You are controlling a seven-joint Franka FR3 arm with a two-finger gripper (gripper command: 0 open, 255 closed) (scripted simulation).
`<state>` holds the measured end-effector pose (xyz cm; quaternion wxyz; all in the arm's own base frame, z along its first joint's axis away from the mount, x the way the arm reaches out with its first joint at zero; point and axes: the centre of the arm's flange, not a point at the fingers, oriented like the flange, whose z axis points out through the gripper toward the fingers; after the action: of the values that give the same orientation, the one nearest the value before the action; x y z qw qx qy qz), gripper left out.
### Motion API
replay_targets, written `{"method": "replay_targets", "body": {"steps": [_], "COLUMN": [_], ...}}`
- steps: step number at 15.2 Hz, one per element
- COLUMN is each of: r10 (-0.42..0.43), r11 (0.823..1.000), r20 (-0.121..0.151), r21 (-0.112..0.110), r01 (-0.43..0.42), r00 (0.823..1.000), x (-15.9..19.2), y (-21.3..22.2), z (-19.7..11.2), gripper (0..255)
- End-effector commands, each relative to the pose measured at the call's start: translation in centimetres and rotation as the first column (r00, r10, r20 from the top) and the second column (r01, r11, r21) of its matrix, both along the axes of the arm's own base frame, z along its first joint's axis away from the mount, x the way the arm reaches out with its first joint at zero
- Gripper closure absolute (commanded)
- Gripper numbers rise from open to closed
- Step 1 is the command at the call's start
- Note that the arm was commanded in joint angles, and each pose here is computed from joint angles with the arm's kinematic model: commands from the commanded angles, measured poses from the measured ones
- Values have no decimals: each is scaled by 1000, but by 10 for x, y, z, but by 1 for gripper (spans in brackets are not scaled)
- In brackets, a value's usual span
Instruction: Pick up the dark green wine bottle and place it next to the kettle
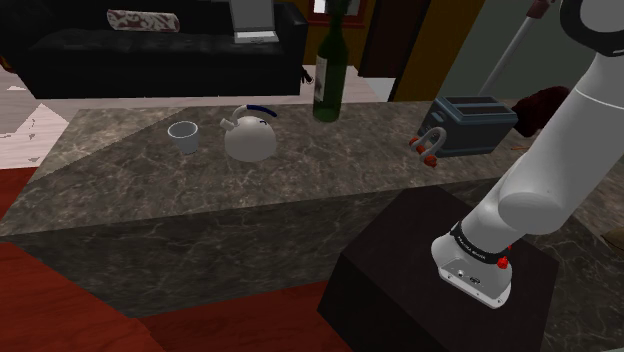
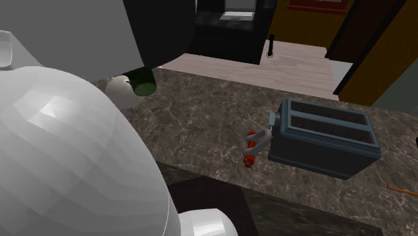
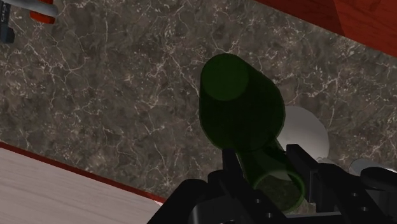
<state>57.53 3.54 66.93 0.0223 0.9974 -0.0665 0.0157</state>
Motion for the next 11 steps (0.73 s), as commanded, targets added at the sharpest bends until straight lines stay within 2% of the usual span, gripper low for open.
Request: {"method": "replay_targets", "body": {"steps": [1, 11], "r10": [0, 0], "r11": [1000, 1000], "r20": [1, 1], "r21": [0, 0], "r01": [0, 0], "r00": [1000, 1000], "x": [1, 1], "y": [0, 0], "z": [-11, -63], "gripper": [255, 255]}}
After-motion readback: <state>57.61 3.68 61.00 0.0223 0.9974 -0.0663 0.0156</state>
